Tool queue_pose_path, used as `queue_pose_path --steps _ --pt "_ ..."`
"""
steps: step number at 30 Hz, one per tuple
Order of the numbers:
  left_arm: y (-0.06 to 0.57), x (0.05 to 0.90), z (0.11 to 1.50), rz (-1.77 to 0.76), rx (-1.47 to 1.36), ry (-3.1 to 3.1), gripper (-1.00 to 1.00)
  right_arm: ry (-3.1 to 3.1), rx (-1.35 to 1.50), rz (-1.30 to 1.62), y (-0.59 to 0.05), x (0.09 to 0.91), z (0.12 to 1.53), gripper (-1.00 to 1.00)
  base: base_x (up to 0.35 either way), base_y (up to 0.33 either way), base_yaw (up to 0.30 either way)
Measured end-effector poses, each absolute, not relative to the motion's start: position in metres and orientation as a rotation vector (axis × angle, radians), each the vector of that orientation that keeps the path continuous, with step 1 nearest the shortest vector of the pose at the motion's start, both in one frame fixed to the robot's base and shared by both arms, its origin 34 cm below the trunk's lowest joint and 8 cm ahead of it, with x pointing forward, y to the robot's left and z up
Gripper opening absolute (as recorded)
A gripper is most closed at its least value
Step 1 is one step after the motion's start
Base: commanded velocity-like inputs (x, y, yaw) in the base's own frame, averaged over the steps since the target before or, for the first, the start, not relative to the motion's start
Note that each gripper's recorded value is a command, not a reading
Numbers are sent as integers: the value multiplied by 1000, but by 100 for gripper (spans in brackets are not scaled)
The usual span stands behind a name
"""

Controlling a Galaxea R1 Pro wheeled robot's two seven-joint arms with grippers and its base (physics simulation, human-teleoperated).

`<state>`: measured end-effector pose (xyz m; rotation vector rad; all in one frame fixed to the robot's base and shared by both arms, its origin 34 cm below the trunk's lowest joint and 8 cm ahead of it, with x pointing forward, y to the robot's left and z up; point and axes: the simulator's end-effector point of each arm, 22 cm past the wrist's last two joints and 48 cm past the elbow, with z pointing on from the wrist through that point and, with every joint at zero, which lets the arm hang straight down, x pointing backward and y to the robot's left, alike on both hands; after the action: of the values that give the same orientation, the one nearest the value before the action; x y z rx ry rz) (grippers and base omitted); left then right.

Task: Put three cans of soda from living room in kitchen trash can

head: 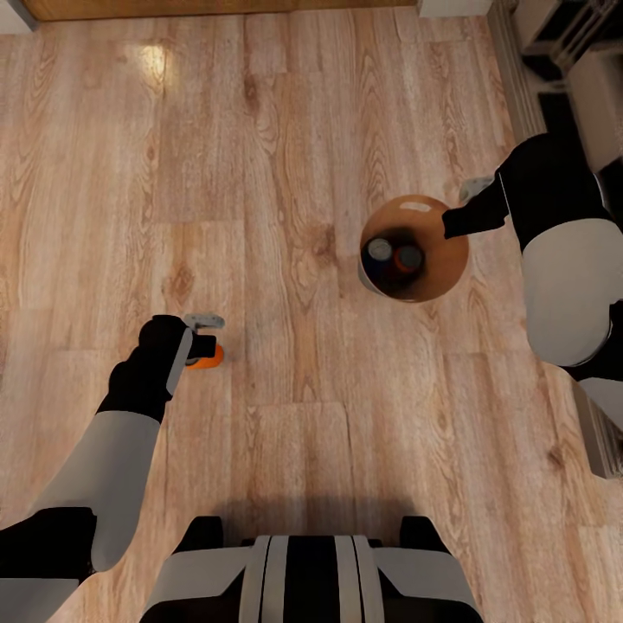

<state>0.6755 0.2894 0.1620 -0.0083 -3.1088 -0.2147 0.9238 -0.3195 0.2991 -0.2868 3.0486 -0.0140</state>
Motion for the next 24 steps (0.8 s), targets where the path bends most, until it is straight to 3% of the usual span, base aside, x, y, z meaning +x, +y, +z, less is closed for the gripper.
queue_pose_path --steps 15,24 --pt "278 696 197 -114 -2 -3135 -100 3103 -340 87 -273 897 300 -100 0 0 0" --pt "257 700 197 -17 -49 -3104 -100 3124 -495 -78 -286 894 304 -100 0 0 0"
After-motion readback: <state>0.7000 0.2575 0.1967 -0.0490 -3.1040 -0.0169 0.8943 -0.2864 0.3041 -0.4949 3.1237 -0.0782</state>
